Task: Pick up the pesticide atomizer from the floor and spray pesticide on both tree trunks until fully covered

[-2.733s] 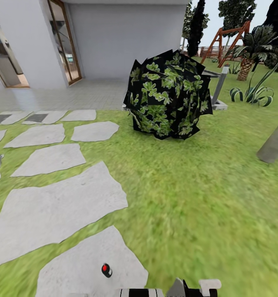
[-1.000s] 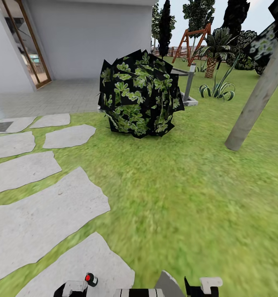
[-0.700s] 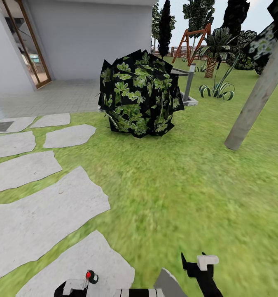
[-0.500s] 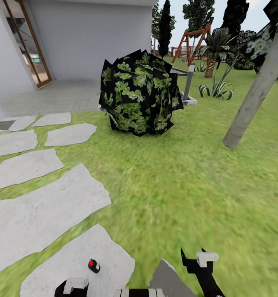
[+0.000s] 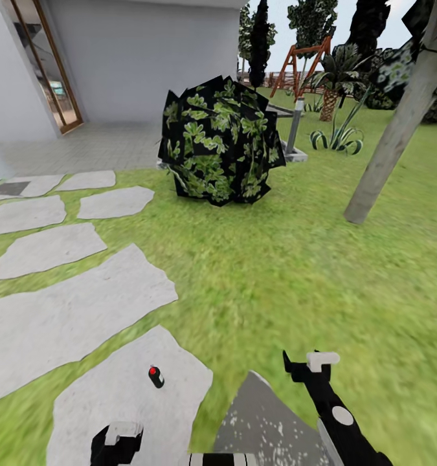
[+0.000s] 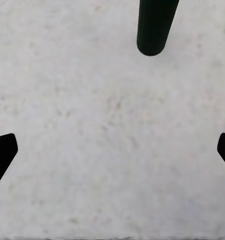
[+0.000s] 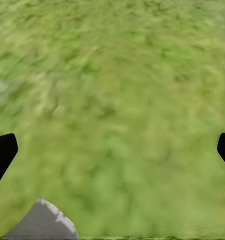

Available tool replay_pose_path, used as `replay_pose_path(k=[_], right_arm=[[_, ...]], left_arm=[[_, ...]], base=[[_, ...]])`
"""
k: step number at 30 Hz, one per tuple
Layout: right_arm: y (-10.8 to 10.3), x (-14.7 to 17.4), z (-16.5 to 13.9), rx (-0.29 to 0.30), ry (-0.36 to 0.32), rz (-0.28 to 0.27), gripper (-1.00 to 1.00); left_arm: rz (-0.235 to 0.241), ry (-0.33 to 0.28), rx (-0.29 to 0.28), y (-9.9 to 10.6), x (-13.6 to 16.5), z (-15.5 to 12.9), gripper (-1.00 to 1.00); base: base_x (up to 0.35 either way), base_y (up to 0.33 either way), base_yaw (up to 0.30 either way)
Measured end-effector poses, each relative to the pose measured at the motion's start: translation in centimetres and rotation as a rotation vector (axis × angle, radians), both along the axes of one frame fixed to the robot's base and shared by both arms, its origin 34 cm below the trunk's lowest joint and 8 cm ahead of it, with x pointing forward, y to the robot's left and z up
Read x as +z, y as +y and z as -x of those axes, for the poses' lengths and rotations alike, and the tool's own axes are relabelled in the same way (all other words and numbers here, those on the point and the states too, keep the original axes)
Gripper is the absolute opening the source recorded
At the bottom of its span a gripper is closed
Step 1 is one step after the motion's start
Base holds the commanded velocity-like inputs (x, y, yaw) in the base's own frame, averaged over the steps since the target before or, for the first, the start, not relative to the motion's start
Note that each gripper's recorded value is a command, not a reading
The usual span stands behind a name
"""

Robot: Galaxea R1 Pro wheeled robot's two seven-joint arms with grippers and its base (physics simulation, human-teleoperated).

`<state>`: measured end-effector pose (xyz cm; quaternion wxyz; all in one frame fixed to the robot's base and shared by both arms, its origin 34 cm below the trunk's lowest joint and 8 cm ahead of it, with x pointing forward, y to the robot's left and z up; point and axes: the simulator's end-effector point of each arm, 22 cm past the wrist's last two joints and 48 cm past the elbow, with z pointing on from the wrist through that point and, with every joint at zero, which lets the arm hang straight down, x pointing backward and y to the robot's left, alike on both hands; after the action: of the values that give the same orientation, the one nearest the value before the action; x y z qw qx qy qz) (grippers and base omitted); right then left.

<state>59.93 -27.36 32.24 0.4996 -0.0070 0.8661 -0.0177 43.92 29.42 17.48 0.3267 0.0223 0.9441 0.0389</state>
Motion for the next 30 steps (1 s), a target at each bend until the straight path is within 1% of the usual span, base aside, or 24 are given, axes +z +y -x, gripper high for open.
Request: replay_pose_path(k=[4,7,10,12,15,18,24,30], right_arm=[[-0.1,1.8,-2.5,0.000,-0.010,0.000,1.00],[-0.2,2.3,-3.1,0.003,-0.016,-0.001,1.00],[-0.3,2.5,-3.3,0.004,-0.020,0.001,1.00],[-0.2,3.3,-3.8,0.007,-0.039,0.002,1.00],[-0.1,3.6,-3.9,0.009,-0.046,0.003,1.00],[0.0,3.8,-4.0,0.012,-0.049,0.004,1.00],[0.0,3.5,-3.8,0.015,-0.042,0.005,1.00],[-0.1,3.2,-3.7,0.012,-0.037,0.005,1.00]], left_arm=[[0.001,-0.042,0.008,0.2,1.0,-2.7,1.00],[0.002,-0.075,0.017,0.3,1.8,-4.9,1.00],[0.006,-0.092,0.019,0.0,2.3,-6.1,1.00],[0.007,-0.110,0.023,-0.1,2.9,-7.4,1.00],[0.005,-0.120,0.029,-0.1,3.1,-8.0,1.00],[-0.001,-0.166,0.030,-0.5,4.5,-10.3,1.00],[0.015,-0.181,0.031,-1.9,4.9,-11.1,1.00],[0.021,-0.190,0.025,-2.6,5.0,-11.3,1.00]], base=[[-0.336,0.000,0.000],[-0.336,0.000,0.000],[-0.329,0.000,0.000],[-0.157,0.000,0.000],[-0.066,0.000,0.000],[-0.013,0.000,0.000],[-0.001,0.000,0.013],[0.000,0.000,0.119]])
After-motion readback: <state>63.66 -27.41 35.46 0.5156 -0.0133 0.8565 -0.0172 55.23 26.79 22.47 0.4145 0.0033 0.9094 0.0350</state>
